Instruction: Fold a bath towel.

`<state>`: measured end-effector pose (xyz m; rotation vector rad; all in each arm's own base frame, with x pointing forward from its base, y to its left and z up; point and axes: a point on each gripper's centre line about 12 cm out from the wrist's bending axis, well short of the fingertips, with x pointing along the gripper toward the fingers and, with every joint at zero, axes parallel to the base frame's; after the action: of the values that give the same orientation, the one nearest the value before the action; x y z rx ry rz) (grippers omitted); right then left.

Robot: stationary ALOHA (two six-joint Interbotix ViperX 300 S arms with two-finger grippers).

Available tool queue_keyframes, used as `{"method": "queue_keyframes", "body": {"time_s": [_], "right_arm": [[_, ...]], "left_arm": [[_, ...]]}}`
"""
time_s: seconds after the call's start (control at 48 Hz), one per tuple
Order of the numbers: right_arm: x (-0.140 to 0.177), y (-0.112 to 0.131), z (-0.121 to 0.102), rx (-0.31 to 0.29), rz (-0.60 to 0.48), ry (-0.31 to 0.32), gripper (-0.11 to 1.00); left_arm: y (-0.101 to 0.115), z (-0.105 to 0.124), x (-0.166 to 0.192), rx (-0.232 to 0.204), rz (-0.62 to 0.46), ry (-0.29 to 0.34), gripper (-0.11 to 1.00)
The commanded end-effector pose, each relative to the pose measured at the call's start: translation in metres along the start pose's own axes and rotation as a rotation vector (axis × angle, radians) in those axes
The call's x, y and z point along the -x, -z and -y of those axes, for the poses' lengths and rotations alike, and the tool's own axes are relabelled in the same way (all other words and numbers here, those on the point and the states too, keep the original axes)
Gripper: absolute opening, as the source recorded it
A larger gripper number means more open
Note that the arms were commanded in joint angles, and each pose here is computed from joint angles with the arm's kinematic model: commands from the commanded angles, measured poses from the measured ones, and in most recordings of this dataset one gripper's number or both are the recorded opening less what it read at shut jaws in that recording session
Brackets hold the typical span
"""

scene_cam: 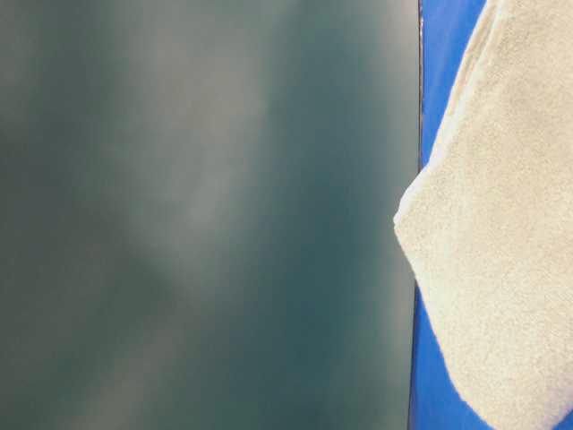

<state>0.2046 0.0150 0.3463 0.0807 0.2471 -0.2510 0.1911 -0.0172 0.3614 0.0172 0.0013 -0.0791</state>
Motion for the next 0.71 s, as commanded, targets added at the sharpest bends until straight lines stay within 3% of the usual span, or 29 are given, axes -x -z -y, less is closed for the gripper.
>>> {"method": "queue_keyframes", "body": {"time_s": [0.0, 0.25, 0.438, 0.688], "right_arm": [[0.013, 0.002, 0.01, -0.004, 0.043, -0.011, 0.65], [0.037, 0.047, 0.039, -0.007, 0.102, -0.037, 0.65], [0.04, 0.072, 0.049, 0.005, 0.098, -0.024, 0.65], [0.034, 0.094, 0.052, -0.012, 0.047, 0.003, 0.63]], "left_arm": [[0.004, -0.001, 0.024, 0.003, 0.055, 0.0, 0.82], [0.058, -0.004, 0.069, 0.006, 0.104, -0.025, 0.82], [0.099, -0.005, 0.073, 0.004, 0.057, -0.044, 0.82], [0.121, -0.009, 0.065, 0.009, -0.002, -0.069, 0.81]]}}
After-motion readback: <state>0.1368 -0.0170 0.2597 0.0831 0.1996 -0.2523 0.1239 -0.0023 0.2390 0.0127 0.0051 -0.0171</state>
